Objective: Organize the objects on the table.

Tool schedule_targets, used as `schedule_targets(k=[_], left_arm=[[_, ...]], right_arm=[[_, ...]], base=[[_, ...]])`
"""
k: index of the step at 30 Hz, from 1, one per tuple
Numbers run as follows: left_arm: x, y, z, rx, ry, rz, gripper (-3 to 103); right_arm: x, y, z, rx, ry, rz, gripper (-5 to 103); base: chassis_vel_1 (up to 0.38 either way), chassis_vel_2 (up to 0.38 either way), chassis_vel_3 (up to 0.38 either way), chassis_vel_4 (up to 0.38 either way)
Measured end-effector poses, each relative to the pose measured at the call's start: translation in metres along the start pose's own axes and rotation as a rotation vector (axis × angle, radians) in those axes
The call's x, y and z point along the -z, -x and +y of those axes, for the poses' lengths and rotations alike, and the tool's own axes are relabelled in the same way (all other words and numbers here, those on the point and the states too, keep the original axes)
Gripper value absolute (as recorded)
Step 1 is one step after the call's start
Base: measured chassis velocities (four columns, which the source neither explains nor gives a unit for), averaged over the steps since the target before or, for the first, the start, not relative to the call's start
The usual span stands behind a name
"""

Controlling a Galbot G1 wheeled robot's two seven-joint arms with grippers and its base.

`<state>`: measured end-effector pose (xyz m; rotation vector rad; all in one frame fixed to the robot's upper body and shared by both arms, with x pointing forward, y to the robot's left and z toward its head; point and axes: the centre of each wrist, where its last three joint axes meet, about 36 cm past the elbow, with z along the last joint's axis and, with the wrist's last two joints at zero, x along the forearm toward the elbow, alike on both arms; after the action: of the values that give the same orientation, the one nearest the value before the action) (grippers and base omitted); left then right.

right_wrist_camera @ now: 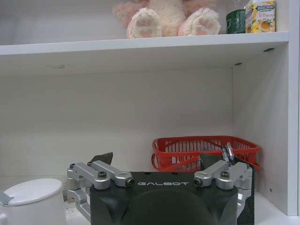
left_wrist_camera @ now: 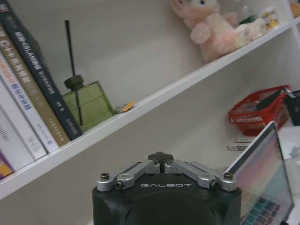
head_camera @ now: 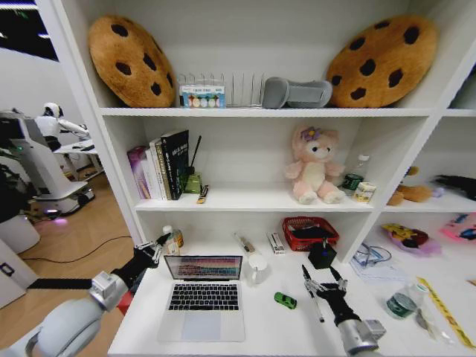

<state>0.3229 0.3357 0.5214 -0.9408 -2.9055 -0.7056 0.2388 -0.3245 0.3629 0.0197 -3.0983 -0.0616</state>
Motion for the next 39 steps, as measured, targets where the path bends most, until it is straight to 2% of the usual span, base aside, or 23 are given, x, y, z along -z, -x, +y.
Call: schedule_targets(k=[4,8,10,11,12,13,15,17,20,24,29,31,33,37,39], left_arm=[[0.016,0.007,0.013,-0.077,0.038,0.015,0],[0.024,0.011,0.023,-0.108,0.051,0.028,0],[0.031,0.016,0.032,-0.159,0.082,0.047,0],[0.031,0.016,0.032,-0.159,0.082,0.047,0],[0.035,0.02,0.036,-0.202,0.111,0.061,0],[0.035,0.02,0.036,-0.202,0.111,0.061,0],[0.037,0.026,0.047,-0.245,0.156,0.089,0],[0.037,0.028,0.051,-0.254,0.169,0.098,0],[0.039,0.039,0.068,-0.288,0.224,0.129,0],[0.035,0.048,0.08,-0.31,0.255,0.161,0],[0.027,0.06,0.078,-0.372,0.283,0.191,0],[0.027,0.06,0.078,-0.375,0.285,0.192,0],[0.025,0.074,0.072,-0.418,0.296,0.194,0],[0.039,0.101,0.064,-0.474,0.316,0.173,0],[0.04,0.101,0.064,-0.484,0.324,0.18,0]], right_arm=[[-0.003,-0.004,0.004,-0.006,0.005,0.003,100],[-0.004,-0.005,0.005,-0.01,0.009,0.001,100],[-0.006,-0.005,0.004,-0.015,0.01,0.002,100],[-0.006,-0.005,0.004,-0.015,0.01,0.002,100],[-0.007,-0.005,0.003,-0.018,0.009,0.002,100],[-0.007,-0.005,0.003,-0.018,0.009,0.002,100],[-0.009,-0.006,0.001,-0.023,0.009,0.003,100],[-0.009,-0.005,0.001,-0.024,0.009,0.003,100],[-0.013,-0.007,0.001,-0.031,0.012,0.008,100],[-0.016,-0.009,0.002,-0.034,0.014,0.014,100],[-0.017,-0.009,0.003,-0.037,0.016,0.014,100],[-0.017,-0.009,0.003,-0.037,0.016,0.014,100],[-0.018,-0.009,0.002,-0.042,0.016,0.016,100],[-0.022,-0.013,0.003,-0.051,0.019,0.021,100],[-0.023,-0.015,0.002,-0.054,0.02,0.023,100]], base=[[0.0,0.0,0.0,0.0],[0.0,0.0,0.0,0.0],[0.0,0.0,0.0,0.0],[0.0,0.0,0.0,0.0],[0.0,0.0,0.0,0.0],[0.0,0.0,0.0,0.0],[0.0,0.0,0.0,0.0],[0.0,0.0,0.0,0.0],[0.0,0.0,0.0,0.0],[0.0,0.0,0.0,0.0],[0.0,0.0,0.0,0.0],[0.0,0.0,0.0,0.0],[0.0,0.0,0.0,0.0],[0.0,0.0,0.0,0.0],[0.0,0.0,0.0,0.0]])
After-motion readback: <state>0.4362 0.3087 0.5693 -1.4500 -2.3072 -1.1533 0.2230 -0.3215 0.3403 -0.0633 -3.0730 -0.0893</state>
